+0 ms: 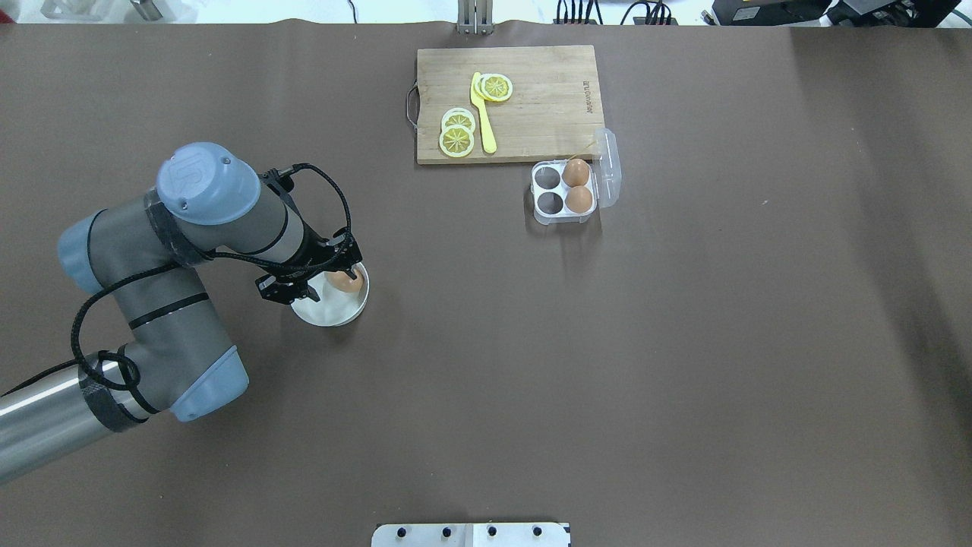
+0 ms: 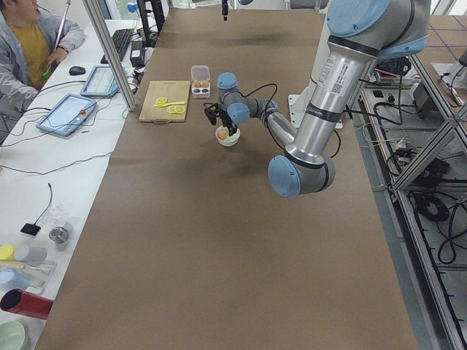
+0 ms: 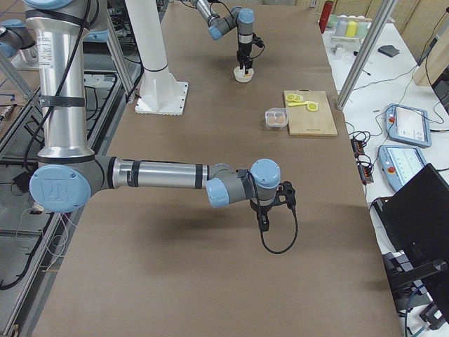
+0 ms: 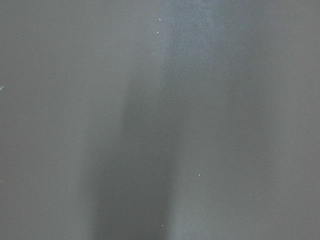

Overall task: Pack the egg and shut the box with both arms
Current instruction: 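Lower the left gripper and close it on the brown egg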

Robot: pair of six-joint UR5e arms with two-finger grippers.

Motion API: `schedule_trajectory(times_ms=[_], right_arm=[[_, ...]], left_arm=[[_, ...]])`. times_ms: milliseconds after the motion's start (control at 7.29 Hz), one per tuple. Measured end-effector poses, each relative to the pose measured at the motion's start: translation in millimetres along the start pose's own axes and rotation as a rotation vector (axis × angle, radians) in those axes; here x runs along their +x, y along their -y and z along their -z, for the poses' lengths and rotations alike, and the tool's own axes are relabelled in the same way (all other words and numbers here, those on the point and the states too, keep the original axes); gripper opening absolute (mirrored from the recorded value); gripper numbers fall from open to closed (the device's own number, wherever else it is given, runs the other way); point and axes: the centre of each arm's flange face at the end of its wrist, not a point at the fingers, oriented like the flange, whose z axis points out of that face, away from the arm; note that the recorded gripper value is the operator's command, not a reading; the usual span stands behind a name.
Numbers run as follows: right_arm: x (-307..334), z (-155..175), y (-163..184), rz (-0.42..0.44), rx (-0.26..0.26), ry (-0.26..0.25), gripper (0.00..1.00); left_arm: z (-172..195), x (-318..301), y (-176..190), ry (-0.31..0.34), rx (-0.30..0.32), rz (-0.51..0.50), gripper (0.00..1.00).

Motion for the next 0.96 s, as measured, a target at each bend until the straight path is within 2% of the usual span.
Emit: schedule_trajectory(times_ms=[961], right_arm=[[1, -1, -1, -0.002, -0.002, 0.000, 1.00]], left_arm=[[-14, 8, 3, 0.001, -0.003, -0.007, 0.65]])
